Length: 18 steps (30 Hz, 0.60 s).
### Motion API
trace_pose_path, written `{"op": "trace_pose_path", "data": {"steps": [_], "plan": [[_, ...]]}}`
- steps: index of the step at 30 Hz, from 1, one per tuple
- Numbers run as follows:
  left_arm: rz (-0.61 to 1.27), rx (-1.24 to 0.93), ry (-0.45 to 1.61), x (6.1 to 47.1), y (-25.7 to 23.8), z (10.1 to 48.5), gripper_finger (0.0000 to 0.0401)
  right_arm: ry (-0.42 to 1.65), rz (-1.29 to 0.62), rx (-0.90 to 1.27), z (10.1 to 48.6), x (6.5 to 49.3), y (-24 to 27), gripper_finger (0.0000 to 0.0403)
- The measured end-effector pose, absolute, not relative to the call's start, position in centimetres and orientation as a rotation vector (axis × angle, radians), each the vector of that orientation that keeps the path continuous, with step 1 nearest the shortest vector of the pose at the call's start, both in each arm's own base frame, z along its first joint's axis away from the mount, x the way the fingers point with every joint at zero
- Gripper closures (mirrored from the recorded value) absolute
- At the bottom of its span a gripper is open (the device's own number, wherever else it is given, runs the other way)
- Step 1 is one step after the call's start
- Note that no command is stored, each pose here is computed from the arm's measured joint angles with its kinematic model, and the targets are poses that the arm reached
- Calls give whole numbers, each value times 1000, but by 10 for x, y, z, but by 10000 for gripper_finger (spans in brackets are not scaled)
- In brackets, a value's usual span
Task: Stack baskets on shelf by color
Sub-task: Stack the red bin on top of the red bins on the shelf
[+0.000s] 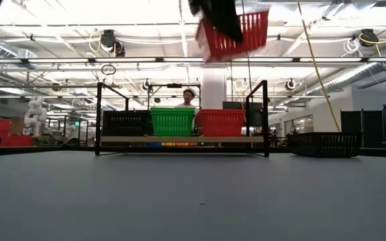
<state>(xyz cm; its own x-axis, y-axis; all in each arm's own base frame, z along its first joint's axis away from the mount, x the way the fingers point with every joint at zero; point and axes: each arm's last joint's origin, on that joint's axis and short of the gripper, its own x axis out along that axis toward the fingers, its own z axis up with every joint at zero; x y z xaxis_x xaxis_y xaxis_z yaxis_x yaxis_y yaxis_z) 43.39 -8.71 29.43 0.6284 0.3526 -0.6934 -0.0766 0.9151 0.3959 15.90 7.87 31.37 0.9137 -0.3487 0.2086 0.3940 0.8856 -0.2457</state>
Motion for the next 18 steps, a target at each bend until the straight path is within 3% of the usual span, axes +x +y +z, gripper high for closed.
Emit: {"op": "trace_pose_path", "data": {"steps": [9, 18], "plan": [[334, 430, 946, 446, 29, 291, 397, -48, -557, -359, 308, 161, 70, 273], [242, 288, 875, 444, 108, 291, 399, 41, -735, -422, 309, 162, 57, 273]]}}
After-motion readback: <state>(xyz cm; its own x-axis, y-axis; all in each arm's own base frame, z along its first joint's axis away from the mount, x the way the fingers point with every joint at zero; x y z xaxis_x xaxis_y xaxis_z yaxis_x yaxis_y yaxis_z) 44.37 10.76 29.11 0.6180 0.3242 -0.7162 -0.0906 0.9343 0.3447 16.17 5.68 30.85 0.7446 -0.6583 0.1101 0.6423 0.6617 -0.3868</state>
